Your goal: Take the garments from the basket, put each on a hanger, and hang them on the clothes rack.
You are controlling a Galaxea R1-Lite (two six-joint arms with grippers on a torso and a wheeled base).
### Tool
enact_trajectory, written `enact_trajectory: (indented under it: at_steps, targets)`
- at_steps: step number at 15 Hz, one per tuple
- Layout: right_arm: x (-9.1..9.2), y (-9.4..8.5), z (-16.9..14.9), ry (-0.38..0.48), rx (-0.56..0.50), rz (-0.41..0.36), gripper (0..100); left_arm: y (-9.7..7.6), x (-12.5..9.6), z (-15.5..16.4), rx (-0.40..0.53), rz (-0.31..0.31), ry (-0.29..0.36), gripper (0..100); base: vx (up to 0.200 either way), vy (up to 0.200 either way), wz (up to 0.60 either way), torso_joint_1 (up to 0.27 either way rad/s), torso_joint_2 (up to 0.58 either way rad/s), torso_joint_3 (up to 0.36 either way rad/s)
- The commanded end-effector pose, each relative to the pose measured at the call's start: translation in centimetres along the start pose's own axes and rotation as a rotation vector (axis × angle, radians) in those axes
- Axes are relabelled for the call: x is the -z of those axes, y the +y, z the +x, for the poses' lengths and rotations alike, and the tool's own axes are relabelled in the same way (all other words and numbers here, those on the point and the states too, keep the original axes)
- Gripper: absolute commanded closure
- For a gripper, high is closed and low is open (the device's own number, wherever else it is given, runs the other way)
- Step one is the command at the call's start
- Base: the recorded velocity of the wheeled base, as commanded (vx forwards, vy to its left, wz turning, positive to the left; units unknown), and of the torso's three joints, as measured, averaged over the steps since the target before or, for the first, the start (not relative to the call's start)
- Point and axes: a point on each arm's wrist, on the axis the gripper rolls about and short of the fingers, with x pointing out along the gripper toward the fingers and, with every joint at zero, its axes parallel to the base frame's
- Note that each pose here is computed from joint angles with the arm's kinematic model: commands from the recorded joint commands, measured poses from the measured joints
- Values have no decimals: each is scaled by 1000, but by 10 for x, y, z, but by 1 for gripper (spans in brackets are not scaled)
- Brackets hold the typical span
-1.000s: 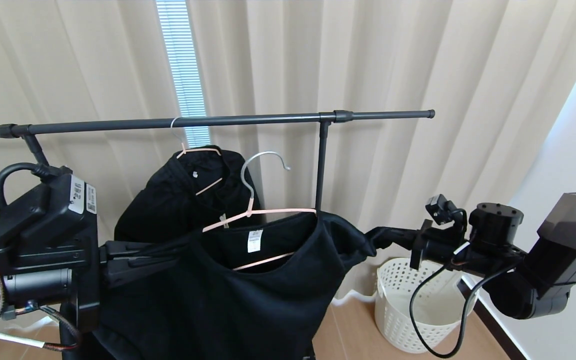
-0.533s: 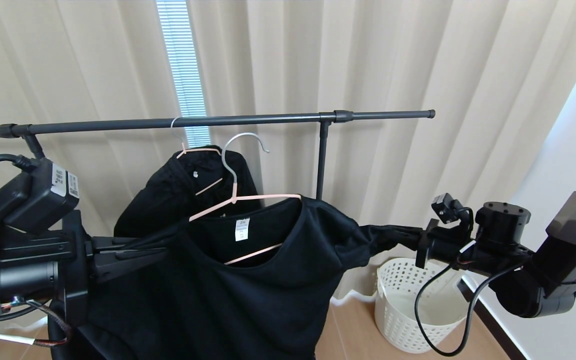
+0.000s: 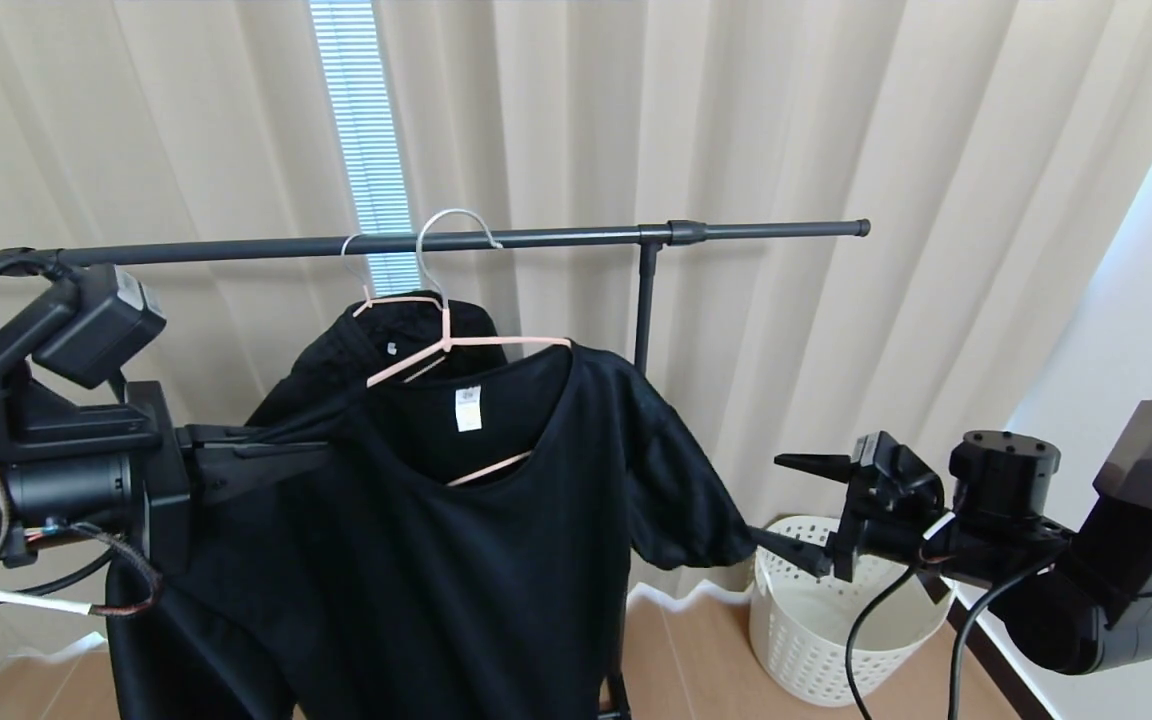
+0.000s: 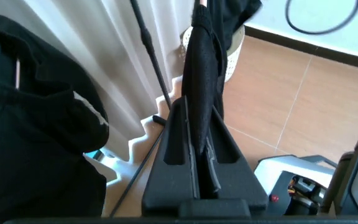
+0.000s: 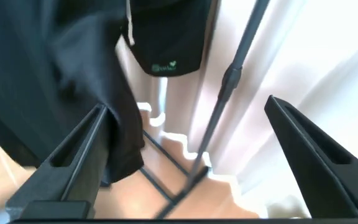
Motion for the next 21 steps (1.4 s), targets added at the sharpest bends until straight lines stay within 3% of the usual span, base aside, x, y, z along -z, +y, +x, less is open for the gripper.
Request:
enact_trajectory:
  at_steps: [1,4,6,8,10,12,18,21]
  targets:
    - [2,5,-2,10,-10,-15,0,16,-6,8,-22,-46,-1,100,0,0,0,0,0,0]
    - [-3,9,-2,4,-18,-57,0,30,-16,18,-35,-122,-12,100,0,0,0,0,0,0]
    - [-26,19,1,-28,-21,-70,0,38,-13,28,-67,-143,21,100,0,0,0,0,0,0]
    - [-45,27,3,-47,20,-27,0,45,-13,37,-107,-146,43,100,0,0,0,0,0,0]
    - [-79,47,9,-106,51,48,0,57,-11,51,-151,-170,45,100,0,0,0,0,0,0]
    - [-94,51,12,-131,93,69,0,62,-10,65,-202,-165,68,100,0,0,0,0,0,0]
    - [-102,52,13,-128,123,83,0,65,-19,128,-350,-229,98,100,0,0,0,0,0,0]
    - [-102,53,13,-128,123,83,0,77,-20,156,-411,-246,103,100,0,0,0,0,0,0]
